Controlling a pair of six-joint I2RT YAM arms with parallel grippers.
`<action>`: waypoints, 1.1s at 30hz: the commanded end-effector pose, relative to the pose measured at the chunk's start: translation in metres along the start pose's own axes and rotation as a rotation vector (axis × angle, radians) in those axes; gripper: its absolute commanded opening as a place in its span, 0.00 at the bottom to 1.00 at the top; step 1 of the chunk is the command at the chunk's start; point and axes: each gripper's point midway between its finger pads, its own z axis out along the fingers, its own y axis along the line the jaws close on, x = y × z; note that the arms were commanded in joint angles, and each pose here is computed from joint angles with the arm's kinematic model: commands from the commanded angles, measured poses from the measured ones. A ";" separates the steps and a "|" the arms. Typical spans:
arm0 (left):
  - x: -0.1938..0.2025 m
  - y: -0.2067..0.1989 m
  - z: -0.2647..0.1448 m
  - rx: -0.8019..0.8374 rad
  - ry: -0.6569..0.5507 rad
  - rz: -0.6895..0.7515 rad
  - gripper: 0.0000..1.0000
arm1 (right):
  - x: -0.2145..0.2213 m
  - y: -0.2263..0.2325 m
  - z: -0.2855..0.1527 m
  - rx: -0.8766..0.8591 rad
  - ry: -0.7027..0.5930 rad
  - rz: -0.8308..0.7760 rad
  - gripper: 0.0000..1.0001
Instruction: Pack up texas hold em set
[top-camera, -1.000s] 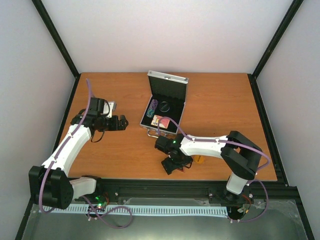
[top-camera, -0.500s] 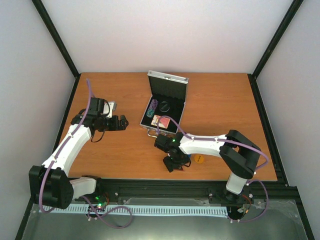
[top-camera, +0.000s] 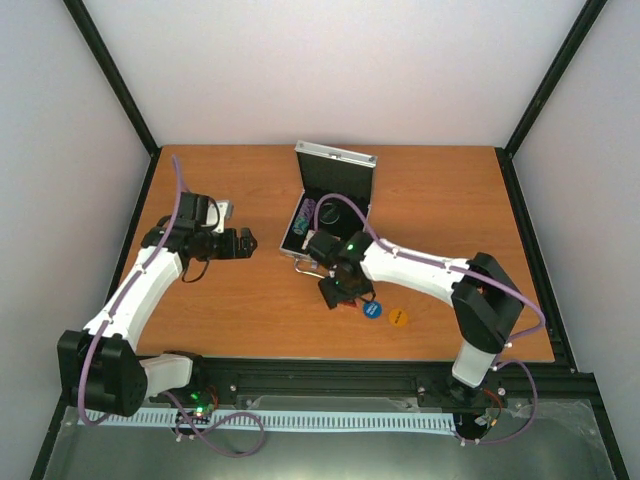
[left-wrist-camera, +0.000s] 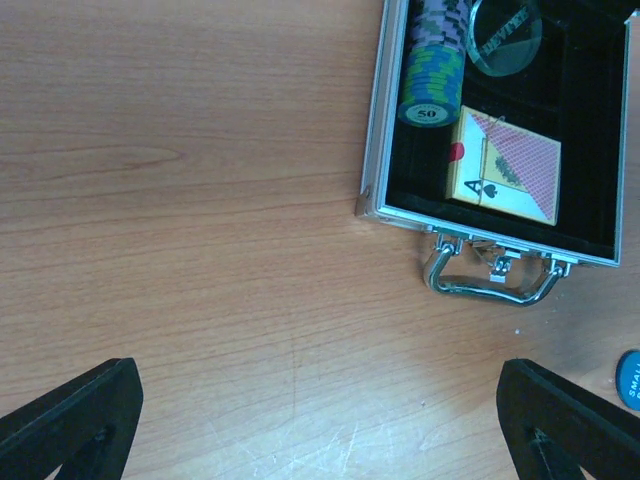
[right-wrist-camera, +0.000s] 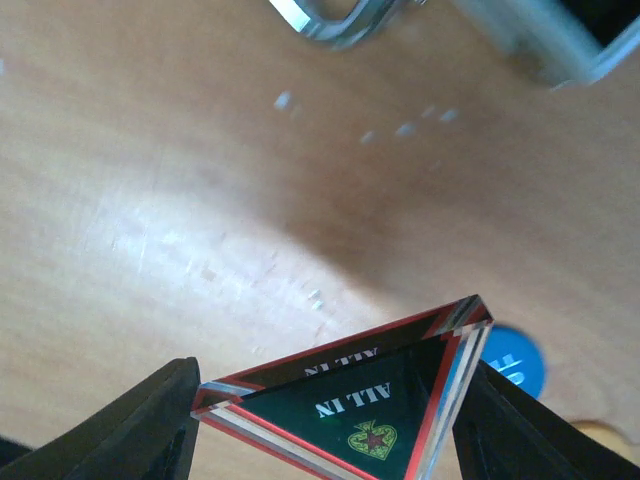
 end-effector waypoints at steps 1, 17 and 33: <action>-0.017 -0.008 -0.012 0.024 -0.046 0.003 1.00 | -0.034 -0.024 -0.016 -0.002 -0.050 0.046 0.57; -0.007 -0.007 -0.020 0.017 -0.051 0.019 1.00 | -0.198 -0.066 0.002 -0.036 -0.216 0.092 0.52; -0.002 -0.007 -0.012 0.030 -0.024 0.009 1.00 | -0.253 -0.104 0.041 0.062 -0.328 0.102 0.52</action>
